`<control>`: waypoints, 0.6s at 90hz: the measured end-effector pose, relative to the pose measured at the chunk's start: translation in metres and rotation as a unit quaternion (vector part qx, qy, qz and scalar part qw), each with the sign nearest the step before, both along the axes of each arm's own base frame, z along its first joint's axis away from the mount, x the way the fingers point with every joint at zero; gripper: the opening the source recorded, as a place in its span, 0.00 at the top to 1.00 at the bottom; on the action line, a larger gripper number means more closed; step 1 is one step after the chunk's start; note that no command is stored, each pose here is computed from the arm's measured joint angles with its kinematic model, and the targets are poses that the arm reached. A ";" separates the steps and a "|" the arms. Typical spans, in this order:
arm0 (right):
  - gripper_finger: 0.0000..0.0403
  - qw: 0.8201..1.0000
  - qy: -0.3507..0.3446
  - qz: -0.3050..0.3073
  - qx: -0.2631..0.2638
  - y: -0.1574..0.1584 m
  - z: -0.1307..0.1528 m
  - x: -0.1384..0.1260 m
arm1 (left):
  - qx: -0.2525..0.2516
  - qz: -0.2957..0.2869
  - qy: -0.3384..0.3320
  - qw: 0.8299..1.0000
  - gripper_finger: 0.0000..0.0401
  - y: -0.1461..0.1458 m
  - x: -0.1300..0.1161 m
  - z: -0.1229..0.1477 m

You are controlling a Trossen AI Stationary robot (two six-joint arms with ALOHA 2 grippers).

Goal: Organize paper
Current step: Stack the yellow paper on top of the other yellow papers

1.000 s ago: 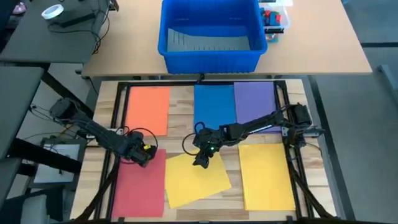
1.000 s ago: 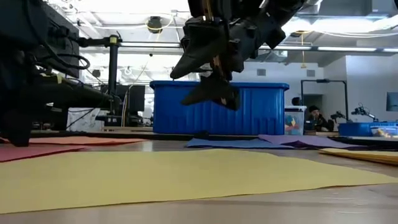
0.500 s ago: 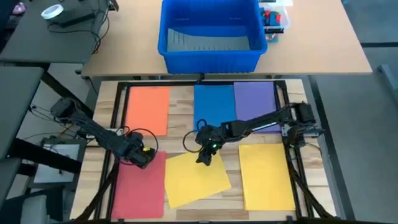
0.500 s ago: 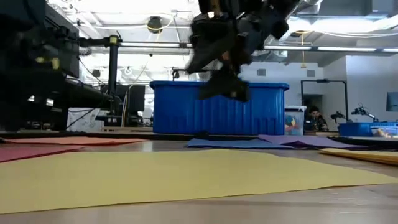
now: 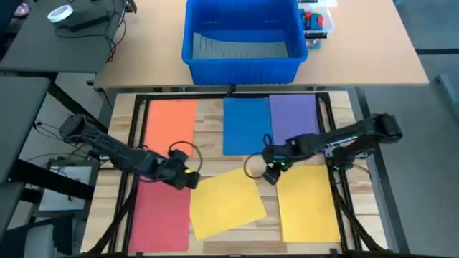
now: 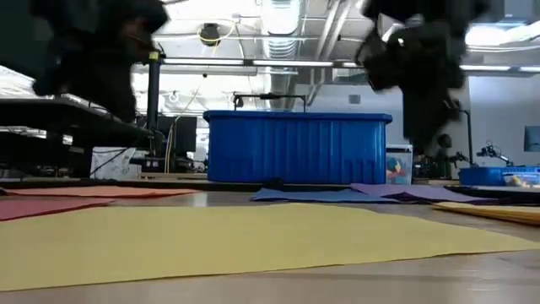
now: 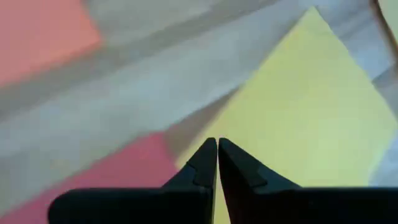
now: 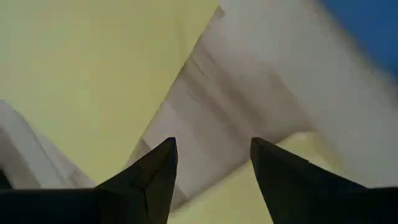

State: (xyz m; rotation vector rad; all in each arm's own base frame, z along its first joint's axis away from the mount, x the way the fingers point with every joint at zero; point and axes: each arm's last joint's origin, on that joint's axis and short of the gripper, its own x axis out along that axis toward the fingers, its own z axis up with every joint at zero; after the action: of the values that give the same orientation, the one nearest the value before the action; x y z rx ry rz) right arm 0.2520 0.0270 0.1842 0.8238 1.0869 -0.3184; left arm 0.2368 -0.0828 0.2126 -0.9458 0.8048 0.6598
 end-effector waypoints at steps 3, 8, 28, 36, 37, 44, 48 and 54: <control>0.51 0.999 -0.023 -0.020 0.022 -0.001 -0.009 -0.001 | -0.006 -0.008 -0.007 1.000 1.00 -0.001 0.010 -0.004; 0.50 0.996 -0.066 -0.040 0.050 -0.001 -0.019 -0.002 | -0.015 -0.027 -0.029 0.999 1.00 -0.005 0.028 -0.008; 0.45 0.995 -0.052 -0.055 0.067 0.002 -0.052 0.003 | -0.025 -0.103 0.001 0.994 1.00 -0.028 0.087 -0.031; 0.45 0.995 -0.062 -0.045 0.068 0.007 -0.059 0.010 | -0.027 -0.123 0.019 0.992 1.00 -0.037 0.104 -0.044; 0.45 0.995 -0.064 -0.044 0.067 0.008 -0.060 0.011 | -0.028 -0.124 0.021 0.992 1.00 -0.038 0.106 -0.045; 0.45 0.994 -0.071 -0.039 0.070 0.011 -0.065 0.014 | -0.029 -0.127 0.030 0.991 1.00 -0.044 0.114 -0.053; 0.44 0.994 -0.070 -0.042 0.073 0.013 -0.068 0.016 | -0.029 -0.125 0.037 0.991 1.00 -0.046 0.117 -0.058; 0.44 0.993 -0.071 -0.043 0.078 0.015 -0.071 0.017 | -0.027 -0.120 0.051 0.991 1.00 -0.046 0.119 -0.066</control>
State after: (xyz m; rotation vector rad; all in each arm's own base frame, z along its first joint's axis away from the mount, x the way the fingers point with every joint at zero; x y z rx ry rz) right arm 0.2693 0.0421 0.1130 1.0201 0.9525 -0.2441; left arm 0.3558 -0.1290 0.1465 -0.8531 1.0144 0.4814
